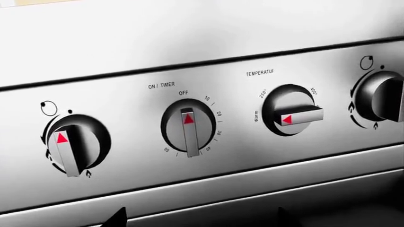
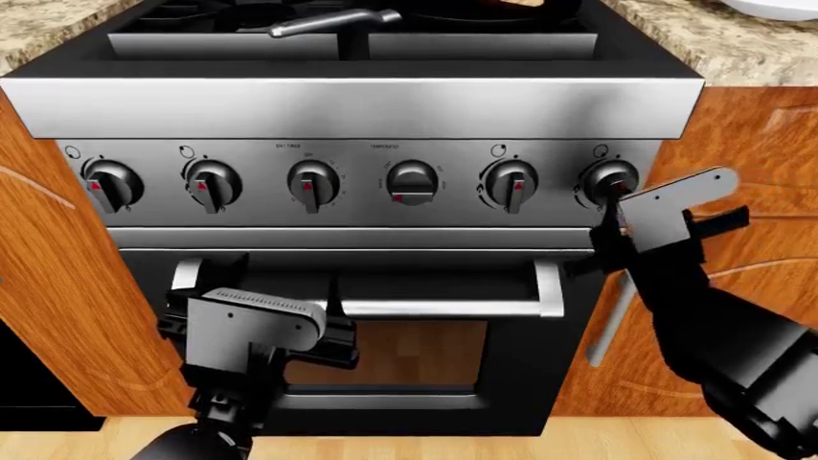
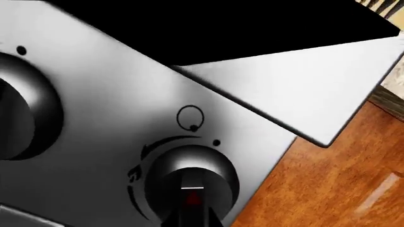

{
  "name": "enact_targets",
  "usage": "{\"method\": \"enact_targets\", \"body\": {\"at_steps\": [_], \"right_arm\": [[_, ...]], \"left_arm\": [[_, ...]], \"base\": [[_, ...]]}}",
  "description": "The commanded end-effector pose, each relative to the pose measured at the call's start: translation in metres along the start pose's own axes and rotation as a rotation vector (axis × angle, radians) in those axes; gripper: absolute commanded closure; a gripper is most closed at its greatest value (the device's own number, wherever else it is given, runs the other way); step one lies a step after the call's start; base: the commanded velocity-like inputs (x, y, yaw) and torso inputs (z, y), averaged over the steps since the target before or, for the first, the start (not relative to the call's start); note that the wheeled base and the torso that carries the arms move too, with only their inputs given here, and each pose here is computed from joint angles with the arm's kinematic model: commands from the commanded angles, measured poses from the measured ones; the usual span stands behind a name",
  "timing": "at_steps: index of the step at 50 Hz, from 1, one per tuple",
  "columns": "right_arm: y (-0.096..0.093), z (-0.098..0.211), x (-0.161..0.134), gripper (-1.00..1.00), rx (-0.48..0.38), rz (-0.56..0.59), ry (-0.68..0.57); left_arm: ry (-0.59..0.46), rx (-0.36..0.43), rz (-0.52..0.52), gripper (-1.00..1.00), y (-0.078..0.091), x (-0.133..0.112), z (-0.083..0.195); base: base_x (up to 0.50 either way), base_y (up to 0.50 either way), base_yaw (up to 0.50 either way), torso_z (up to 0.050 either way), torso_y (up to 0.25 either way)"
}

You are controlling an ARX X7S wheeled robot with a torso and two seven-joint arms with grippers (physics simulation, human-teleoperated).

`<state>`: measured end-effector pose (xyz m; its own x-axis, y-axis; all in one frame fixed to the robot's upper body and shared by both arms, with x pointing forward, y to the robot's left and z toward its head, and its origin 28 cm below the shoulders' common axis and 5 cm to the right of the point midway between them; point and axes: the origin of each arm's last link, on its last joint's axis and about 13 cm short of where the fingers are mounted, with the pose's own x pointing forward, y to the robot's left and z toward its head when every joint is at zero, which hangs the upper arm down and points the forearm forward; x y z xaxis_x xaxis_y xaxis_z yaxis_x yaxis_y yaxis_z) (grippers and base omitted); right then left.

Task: Pick the croissant and place it on the pan. Then turn on the stove to warm the croissant.

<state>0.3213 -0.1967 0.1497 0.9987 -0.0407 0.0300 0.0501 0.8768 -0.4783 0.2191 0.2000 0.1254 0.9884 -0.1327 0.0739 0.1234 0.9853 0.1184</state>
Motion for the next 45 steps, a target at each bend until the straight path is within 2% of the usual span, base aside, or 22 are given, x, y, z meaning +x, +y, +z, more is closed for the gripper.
{"method": "enact_targets", "body": {"at_steps": [1, 12, 20, 23, 24, 28, 29, 39, 42, 43, 45], "right_arm": [[-0.013, 0.027, 0.010, 1.00, -0.178, -0.090, -0.194], [-0.019, 0.033, 0.010, 1.00, -0.345, -0.151, -0.293], [-0.022, 0.035, 0.008, 1.00, -0.358, -0.149, -0.296], [-0.023, 0.037, 0.008, 1.00, -0.384, -0.157, -0.309], [-0.023, 0.037, 0.008, 1.00, -0.422, -0.168, -0.327], [-0.023, 0.039, 0.007, 1.00, -0.433, -0.171, -0.334], [-0.024, 0.039, 0.007, 1.00, -0.464, -0.182, -0.348], [-0.025, 0.043, 0.004, 1.00, -0.448, -0.177, -0.345], [-0.025, 0.044, 0.003, 1.00, -0.410, -0.166, -0.328], [-0.025, 0.044, 0.003, -1.00, -0.414, -0.168, -0.328], [-0.026, 0.045, 0.000, -1.00, -0.409, -0.163, -0.327]], "left_arm": [[0.000, -0.001, -0.001, -1.00, 0.000, 0.001, 0.000], [-0.001, 0.001, -0.003, -1.00, -0.001, 0.001, 0.001], [-0.001, 0.002, -0.003, -1.00, 0.000, 0.001, 0.002], [-0.001, 0.002, -0.004, -1.00, 0.000, 0.001, 0.002], [-0.001, 0.001, -0.004, -1.00, 0.000, 0.001, 0.002], [-0.002, 0.001, -0.004, -1.00, 0.000, 0.001, 0.002], [-0.002, 0.001, -0.004, -1.00, 0.000, 0.000, 0.002], [-0.009, -0.001, -0.003, -1.00, 0.000, -0.002, 0.003], [-0.012, -0.001, 0.000, -1.00, 0.000, -0.003, 0.003], [-0.012, -0.001, 0.000, -1.00, 0.000, -0.003, 0.003], [-0.015, -0.001, 0.000, -1.00, 0.000, -0.003, 0.004]], "base": [[0.00, 0.00, 0.00, 0.000, 0.000], [0.00, 0.00, 0.00, 0.001, 0.005], [0.00, 0.00, 0.00, 0.001, 0.005], [0.00, 0.00, 0.00, 0.003, 0.007], [0.00, 0.00, 0.00, 0.000, 0.000], [0.00, 0.00, 0.00, 0.000, 0.005], [0.00, 0.00, 0.00, 0.000, 0.011], [0.00, 0.00, 0.00, 0.002, 0.006], [0.00, 0.00, 0.00, 0.000, 0.004], [0.00, 0.00, 0.00, 0.000, 0.011], [0.00, 0.00, 0.00, 0.000, 0.000]]}}
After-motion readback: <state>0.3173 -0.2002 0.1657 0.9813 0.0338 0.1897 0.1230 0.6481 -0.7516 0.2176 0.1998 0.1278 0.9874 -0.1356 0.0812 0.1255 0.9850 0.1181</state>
